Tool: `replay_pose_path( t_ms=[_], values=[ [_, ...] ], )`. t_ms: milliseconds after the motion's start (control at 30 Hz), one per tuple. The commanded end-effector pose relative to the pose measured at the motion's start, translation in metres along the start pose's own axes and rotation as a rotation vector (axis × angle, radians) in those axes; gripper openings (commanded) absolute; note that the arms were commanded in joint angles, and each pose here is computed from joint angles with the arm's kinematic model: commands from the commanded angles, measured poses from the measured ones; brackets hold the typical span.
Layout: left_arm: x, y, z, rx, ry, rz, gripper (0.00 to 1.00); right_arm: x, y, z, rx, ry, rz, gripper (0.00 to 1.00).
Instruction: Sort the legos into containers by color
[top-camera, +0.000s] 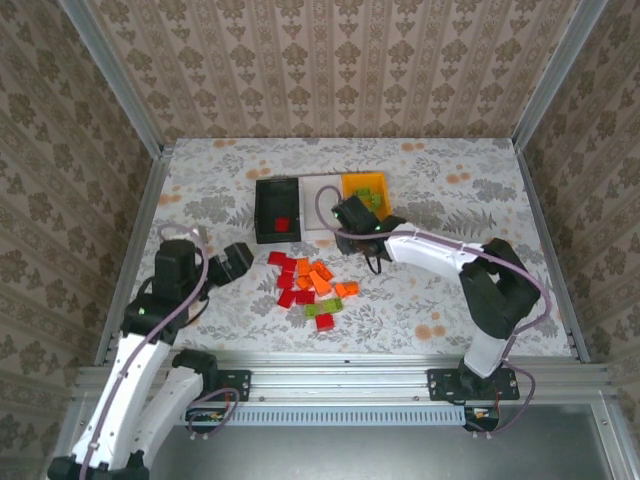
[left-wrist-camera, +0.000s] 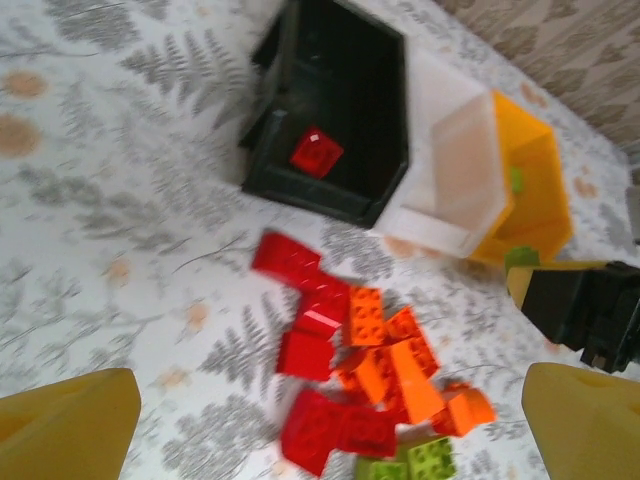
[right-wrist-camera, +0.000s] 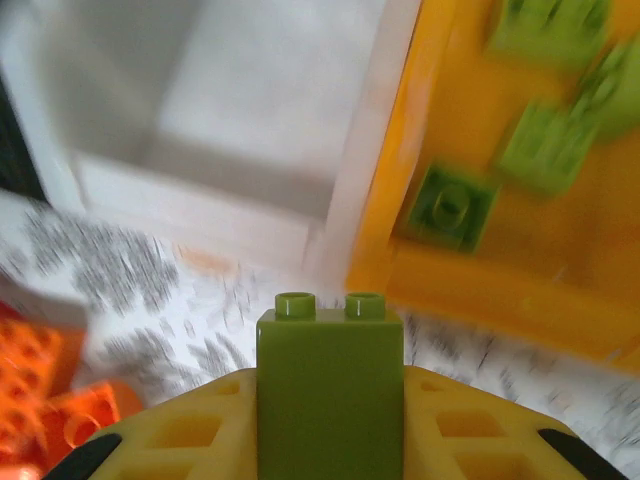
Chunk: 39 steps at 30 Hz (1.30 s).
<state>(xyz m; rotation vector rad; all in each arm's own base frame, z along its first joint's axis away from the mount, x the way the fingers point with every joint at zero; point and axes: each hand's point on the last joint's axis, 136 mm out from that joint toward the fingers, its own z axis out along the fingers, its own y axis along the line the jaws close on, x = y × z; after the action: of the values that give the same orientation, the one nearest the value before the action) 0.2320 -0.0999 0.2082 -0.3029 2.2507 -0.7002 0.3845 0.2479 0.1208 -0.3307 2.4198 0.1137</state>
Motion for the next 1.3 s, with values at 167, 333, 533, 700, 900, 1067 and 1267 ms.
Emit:
replay_pose_path(
  t_ms=[167,333,533,700,900,1067,1267],
  values=[
    [0.038,-0.027,0.062,0.293,0.211,-0.193,1.0,-0.08,-0.064,0.027,0.118,-0.032,0.057,0.33],
    [0.032,-0.024,0.051,0.25,0.194,-0.138,1.0,-0.09,-0.073,0.059,0.12,0.017,0.068,0.34],
    [0.035,-0.015,0.054,0.224,0.185,-0.156,1.0,-0.088,-0.085,0.065,0.169,0.0,0.137,0.39],
    [0.036,-0.015,0.059,0.223,0.205,-0.161,1.0,-0.095,-0.081,0.048,0.161,-0.046,0.142,0.55],
    [0.04,-0.009,0.064,0.209,0.213,-0.162,1.0,-0.099,-0.053,-0.013,0.089,-0.138,0.096,0.54],
    [0.066,0.015,0.077,0.149,0.262,-0.193,1.0,-0.003,0.007,-0.04,-0.019,-0.041,-0.01,0.5],
    [0.095,0.034,0.083,0.132,0.289,-0.243,1.0,0.091,0.056,-0.054,-0.11,0.081,-0.012,0.38]
  ],
)
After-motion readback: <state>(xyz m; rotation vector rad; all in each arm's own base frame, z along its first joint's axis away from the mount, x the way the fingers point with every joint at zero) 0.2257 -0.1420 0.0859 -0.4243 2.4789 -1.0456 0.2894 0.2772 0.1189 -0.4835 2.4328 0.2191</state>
